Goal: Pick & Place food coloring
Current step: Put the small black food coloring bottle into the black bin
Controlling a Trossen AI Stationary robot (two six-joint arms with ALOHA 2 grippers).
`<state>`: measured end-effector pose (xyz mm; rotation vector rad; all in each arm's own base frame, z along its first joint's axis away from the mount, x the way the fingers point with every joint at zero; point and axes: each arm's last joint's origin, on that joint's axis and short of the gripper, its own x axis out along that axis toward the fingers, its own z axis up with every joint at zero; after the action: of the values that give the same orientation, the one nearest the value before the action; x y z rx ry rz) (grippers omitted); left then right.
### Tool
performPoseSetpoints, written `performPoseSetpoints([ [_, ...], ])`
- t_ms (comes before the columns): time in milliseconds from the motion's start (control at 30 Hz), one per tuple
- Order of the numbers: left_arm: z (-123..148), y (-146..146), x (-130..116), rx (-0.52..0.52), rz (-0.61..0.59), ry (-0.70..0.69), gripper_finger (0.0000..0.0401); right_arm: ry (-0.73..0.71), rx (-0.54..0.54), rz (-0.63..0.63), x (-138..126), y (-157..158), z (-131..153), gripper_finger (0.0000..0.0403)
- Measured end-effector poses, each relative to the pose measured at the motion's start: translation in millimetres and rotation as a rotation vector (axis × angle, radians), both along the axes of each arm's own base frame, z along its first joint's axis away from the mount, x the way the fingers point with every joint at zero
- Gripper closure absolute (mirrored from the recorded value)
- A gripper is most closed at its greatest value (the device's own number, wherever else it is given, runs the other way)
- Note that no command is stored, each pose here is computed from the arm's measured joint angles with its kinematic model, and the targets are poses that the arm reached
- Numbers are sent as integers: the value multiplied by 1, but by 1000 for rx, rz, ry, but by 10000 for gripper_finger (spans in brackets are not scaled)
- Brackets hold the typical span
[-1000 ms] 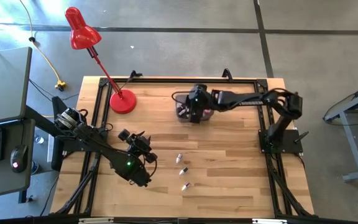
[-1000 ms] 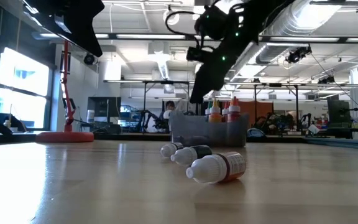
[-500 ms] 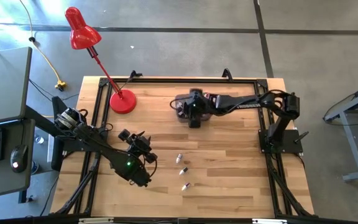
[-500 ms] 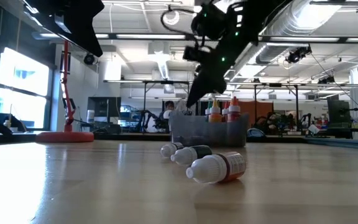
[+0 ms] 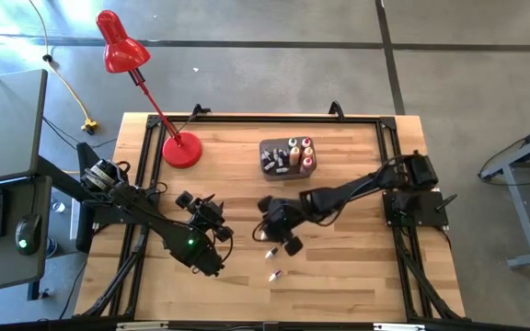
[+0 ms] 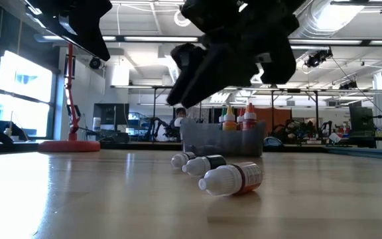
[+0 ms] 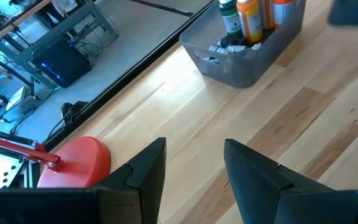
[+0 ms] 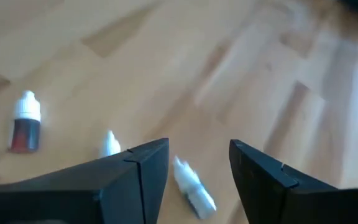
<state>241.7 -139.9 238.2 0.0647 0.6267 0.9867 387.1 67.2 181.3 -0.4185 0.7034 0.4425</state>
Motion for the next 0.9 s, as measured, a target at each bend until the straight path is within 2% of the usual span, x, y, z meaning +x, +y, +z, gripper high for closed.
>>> performPoseSetpoints([
  [200, 0, 0, 0, 6, -2, 1, 243, -3, 88, 148, 7, 7, -17, 239],
  [533, 0, 0, 0, 8, -3, -8, 243, 96, 32, 36, 15, -19, -58, 239],
  [900, 0, 0, 0, 7, -3, -8, 243, 178, 78, -31, 17, -33, -79, 251],
])
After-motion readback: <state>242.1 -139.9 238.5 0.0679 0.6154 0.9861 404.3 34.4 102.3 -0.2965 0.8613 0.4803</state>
